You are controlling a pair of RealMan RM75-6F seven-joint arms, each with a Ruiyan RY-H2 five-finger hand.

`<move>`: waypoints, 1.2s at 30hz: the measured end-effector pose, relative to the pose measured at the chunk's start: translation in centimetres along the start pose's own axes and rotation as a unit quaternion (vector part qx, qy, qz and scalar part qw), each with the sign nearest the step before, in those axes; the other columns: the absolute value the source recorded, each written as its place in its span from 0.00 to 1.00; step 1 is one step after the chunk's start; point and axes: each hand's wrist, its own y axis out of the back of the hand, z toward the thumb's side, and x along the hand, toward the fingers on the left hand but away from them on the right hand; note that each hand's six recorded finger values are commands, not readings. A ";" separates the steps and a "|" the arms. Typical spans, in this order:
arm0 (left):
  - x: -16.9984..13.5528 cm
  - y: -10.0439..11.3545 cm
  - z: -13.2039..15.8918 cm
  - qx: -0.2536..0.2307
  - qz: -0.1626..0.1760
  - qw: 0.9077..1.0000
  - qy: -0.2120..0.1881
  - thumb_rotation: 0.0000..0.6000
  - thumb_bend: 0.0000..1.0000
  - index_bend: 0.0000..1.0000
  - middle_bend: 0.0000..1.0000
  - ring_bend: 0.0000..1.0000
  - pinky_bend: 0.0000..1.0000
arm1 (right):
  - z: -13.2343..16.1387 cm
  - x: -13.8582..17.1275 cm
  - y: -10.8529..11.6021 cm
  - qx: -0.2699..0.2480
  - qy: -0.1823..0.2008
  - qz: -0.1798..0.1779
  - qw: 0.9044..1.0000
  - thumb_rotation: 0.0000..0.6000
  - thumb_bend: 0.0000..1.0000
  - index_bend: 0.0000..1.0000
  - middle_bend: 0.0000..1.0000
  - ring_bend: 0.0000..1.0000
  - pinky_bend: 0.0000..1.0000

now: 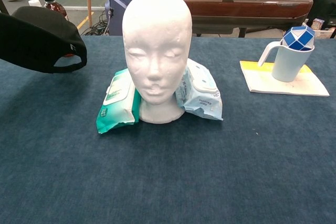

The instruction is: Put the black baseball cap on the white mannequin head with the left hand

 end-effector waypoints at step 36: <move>4.7 0.7 2.8 -0.016 0.048 0.998 -0.025 1.00 0.39 0.81 0.35 0.12 0.36 | 0.0 0.0 0.0 -0.001 0.000 0.002 1.000 1.00 0.20 0.54 0.48 0.38 0.66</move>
